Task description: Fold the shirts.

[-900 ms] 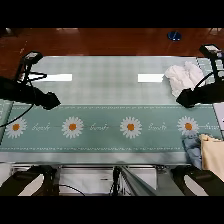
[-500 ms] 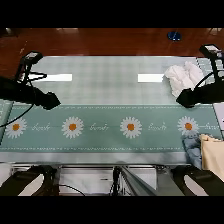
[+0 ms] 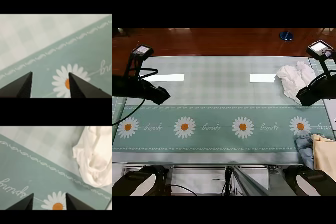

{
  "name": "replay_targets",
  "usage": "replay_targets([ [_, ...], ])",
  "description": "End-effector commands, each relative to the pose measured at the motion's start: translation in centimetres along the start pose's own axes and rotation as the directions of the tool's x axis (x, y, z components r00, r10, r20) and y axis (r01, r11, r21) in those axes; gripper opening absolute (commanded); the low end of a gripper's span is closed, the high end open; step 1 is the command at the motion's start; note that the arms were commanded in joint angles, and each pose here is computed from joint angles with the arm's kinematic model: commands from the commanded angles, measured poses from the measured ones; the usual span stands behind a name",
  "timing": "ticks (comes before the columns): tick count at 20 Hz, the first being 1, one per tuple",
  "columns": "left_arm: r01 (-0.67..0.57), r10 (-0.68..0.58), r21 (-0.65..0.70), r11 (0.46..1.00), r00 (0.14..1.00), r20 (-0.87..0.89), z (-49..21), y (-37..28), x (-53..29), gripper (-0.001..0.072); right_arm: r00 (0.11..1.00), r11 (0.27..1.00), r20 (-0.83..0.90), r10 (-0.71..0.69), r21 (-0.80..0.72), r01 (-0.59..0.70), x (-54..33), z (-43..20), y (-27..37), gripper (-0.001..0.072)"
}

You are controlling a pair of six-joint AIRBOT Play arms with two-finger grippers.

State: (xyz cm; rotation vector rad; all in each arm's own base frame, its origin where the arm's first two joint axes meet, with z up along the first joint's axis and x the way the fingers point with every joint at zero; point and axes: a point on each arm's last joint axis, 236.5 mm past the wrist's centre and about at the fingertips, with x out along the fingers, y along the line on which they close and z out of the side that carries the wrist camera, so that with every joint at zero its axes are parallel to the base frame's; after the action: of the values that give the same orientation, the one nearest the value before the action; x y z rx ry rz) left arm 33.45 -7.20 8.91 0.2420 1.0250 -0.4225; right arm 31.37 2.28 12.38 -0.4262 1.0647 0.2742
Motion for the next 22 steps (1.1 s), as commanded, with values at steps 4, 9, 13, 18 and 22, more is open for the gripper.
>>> replay_targets([
  [4,0.008,-0.002,-0.028,1.000,0.977,0.213,5.1,0.0,-0.5,0.0530,0.969,0.993,0.222,-0.105,-0.032,0.115,-0.7,5.3,-2.5,0.0447],
  [9,0.139,-0.110,-0.084,0.987,0.954,0.280,6.7,-2.6,-1.0,0.0529,0.922,0.998,0.383,-0.057,0.040,0.045,-1.8,9.1,-1.3,0.0446],
  [13,0.137,-0.108,-0.086,0.987,0.954,0.280,6.7,-2.5,-0.8,0.0530,0.912,0.998,0.404,-0.067,0.045,0.053,-2.1,9.6,-1.6,0.0446],
  [18,0.137,-0.107,-0.090,0.986,0.956,0.274,6.8,-2.3,-0.3,0.0530,0.876,0.959,0.391,-0.282,0.074,0.275,-2.2,9.6,-6.9,0.0349],
  [22,0.143,-0.107,-0.122,0.982,0.959,0.263,6.8,-2.0,0.7,0.0544,0.899,0.859,0.049,-0.436,0.319,0.399,5.0,2.2,-15.8,0.0585],
])
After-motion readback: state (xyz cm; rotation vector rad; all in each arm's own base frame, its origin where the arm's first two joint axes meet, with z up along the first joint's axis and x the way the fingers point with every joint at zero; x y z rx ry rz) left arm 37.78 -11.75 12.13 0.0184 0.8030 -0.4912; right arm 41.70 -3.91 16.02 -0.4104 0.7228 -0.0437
